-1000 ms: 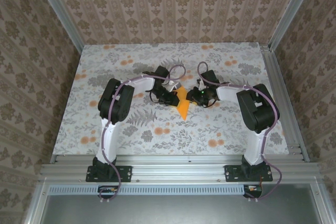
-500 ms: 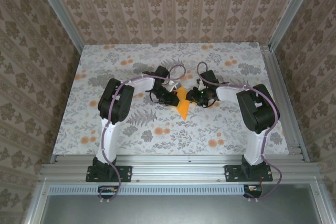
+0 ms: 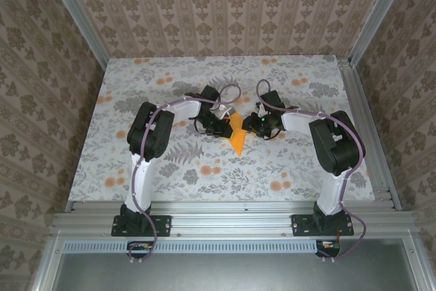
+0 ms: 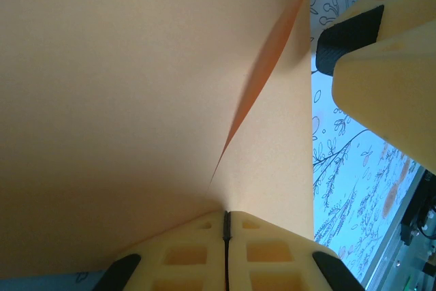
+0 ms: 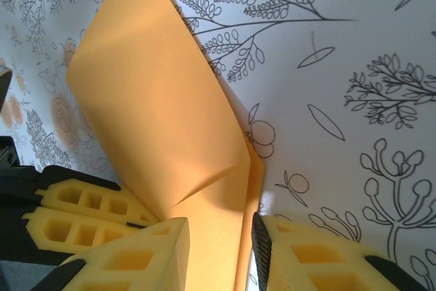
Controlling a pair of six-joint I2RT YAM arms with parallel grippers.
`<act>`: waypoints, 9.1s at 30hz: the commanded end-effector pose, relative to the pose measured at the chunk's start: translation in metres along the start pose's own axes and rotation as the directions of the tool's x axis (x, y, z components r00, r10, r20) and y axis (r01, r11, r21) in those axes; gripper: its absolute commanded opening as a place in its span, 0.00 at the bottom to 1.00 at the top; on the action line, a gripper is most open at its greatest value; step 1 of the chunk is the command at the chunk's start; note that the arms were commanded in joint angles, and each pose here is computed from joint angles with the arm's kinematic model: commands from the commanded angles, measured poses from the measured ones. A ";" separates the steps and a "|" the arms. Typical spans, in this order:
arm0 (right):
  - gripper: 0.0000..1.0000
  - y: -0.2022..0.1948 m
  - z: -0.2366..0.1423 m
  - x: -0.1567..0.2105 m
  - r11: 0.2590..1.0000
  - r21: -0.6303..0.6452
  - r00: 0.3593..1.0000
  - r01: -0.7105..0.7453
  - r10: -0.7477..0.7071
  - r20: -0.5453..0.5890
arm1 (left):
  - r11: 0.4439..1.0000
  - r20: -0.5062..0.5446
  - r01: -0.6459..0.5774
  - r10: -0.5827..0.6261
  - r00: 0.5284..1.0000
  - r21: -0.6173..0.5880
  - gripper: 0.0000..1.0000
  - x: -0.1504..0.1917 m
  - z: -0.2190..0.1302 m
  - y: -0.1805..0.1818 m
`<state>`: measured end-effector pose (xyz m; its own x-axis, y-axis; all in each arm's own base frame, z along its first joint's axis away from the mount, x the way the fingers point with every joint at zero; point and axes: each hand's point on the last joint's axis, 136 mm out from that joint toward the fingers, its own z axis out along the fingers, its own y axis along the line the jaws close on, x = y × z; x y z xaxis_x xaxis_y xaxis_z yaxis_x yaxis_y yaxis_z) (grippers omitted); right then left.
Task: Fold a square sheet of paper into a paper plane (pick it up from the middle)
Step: Fourth fold the wing at the center of the table.
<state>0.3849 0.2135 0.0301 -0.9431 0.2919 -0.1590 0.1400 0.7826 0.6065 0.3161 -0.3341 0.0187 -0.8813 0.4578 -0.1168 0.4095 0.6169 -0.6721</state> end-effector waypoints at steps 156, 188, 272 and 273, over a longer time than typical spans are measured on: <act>0.01 0.021 0.008 0.025 0.998 -0.015 0.990 0.065 -0.062 0.128 | 1.000 0.285 0.010 -0.012 0.959 0.006 0.00 -0.018 -0.054 -0.001; 0.01 0.016 0.001 0.032 0.998 -0.007 0.990 0.058 -0.056 0.130 | 0.958 0.375 0.279 -0.234 0.897 -0.069 0.00 0.013 -0.009 0.004; 0.08 0.045 0.030 0.038 0.998 -0.046 0.998 0.031 -0.029 0.058 | 0.965 0.279 0.241 -0.204 0.938 -0.105 0.00 0.033 0.008 0.033; 0.08 0.044 0.031 0.039 0.999 -0.043 0.998 0.030 -0.027 0.056 | 0.965 0.281 0.241 -0.204 0.938 -0.105 0.00 0.033 0.007 0.033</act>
<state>0.3625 0.2778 0.0332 -0.9280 0.3043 -0.2151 0.0895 0.7424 0.6640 0.3084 -0.3188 0.0209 -0.9675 0.1151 -0.2250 0.2373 0.7205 -0.6516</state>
